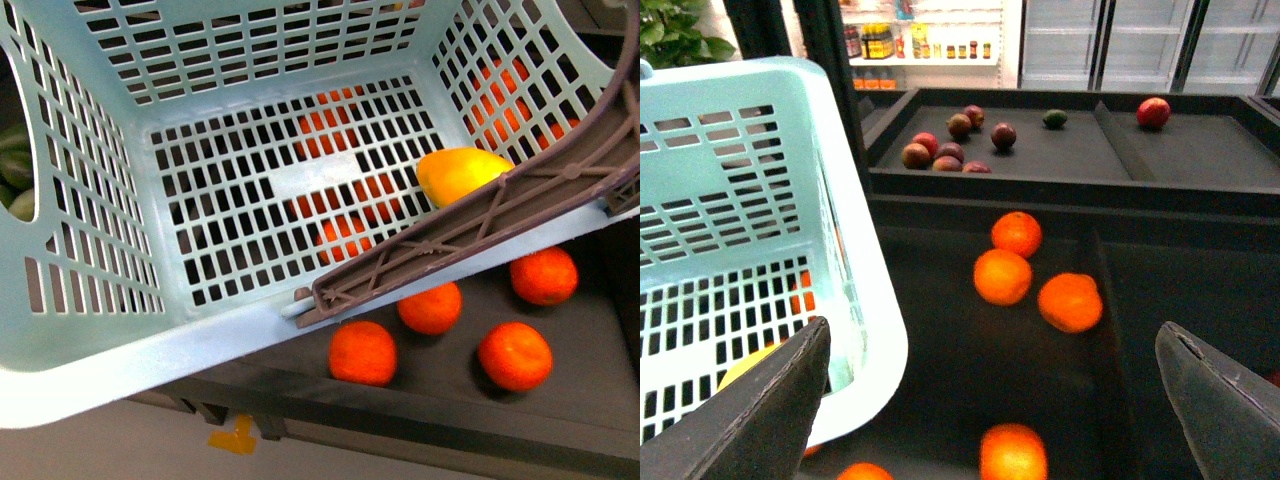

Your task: Pick mango and avocado into basket

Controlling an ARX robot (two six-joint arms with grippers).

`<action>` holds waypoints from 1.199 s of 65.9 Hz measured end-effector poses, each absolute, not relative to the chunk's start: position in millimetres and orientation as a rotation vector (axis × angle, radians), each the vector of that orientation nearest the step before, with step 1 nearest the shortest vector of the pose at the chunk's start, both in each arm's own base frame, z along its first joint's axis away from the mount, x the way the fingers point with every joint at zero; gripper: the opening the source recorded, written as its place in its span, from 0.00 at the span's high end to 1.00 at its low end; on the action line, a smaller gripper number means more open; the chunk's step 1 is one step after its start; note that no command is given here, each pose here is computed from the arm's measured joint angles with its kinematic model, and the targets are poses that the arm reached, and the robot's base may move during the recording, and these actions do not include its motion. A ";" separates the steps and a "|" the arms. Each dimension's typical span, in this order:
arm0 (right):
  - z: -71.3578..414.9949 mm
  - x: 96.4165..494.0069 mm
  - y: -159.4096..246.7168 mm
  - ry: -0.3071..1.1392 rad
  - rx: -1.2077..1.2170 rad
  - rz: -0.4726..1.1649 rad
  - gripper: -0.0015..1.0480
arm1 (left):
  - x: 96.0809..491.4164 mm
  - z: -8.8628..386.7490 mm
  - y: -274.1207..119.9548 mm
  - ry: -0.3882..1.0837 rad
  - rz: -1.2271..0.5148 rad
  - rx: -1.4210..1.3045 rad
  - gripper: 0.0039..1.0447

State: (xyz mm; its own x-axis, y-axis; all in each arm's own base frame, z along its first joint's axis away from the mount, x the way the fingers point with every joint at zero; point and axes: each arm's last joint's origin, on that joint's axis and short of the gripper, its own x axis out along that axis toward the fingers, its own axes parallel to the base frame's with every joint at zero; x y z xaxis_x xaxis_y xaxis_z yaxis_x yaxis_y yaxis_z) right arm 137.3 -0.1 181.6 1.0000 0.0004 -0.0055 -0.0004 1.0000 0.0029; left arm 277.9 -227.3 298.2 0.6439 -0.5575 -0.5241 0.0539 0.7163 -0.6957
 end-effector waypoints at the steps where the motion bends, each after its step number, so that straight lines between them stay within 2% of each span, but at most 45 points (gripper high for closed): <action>1: 181.6 137.3 -0.1 0.006 0.003 -0.001 0.08 | 277.9 298.2 -227.3 0.804 -0.382 -0.697 0.87; 79: 181.4 137.3 -0.1 0.007 0.003 0.000 0.08 | 278.1 298.3 -227.1 0.801 -0.377 -0.696 0.87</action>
